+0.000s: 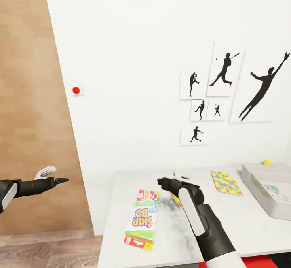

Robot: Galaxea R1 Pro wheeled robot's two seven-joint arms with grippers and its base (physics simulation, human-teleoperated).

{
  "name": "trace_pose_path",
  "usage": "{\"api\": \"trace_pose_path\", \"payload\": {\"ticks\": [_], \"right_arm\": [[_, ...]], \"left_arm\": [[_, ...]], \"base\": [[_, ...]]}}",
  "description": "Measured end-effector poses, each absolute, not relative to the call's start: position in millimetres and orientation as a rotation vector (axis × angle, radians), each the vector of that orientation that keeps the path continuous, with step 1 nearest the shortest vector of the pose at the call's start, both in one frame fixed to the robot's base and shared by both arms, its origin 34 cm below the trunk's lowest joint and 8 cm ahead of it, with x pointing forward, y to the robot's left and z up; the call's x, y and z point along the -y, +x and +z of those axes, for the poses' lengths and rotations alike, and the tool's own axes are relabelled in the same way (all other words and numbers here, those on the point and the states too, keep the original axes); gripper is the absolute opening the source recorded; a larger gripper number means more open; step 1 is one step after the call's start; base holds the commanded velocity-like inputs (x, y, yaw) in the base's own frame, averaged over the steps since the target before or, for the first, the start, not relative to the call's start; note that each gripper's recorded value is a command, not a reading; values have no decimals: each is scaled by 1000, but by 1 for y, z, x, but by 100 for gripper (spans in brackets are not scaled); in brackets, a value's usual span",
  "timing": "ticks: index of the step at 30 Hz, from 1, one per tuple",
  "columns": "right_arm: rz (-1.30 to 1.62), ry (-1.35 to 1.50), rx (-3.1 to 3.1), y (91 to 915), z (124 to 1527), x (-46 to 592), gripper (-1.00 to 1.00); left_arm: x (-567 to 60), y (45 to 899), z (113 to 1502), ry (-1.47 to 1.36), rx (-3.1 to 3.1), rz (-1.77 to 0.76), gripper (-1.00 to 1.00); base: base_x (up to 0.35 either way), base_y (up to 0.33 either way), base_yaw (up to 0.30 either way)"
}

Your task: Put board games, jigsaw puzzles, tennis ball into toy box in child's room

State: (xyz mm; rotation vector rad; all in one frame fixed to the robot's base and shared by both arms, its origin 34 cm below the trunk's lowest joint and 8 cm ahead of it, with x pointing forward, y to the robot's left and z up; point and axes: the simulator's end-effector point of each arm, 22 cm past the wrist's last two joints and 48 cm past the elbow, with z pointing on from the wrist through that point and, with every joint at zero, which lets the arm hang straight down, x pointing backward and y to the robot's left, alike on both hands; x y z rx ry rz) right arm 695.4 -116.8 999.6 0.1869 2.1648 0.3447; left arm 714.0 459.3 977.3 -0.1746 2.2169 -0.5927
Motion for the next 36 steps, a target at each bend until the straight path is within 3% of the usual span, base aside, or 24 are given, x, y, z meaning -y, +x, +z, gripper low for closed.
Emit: {"api": "trace_pose_path", "payload": {"ticks": [36], "right_arm": [[313, 204, -2205, 697, 981, 122, 100]], "left_arm": [[-456, 715, 976, -174, -2217, -596, 100]], "base": [[49, 23, 0]]}}
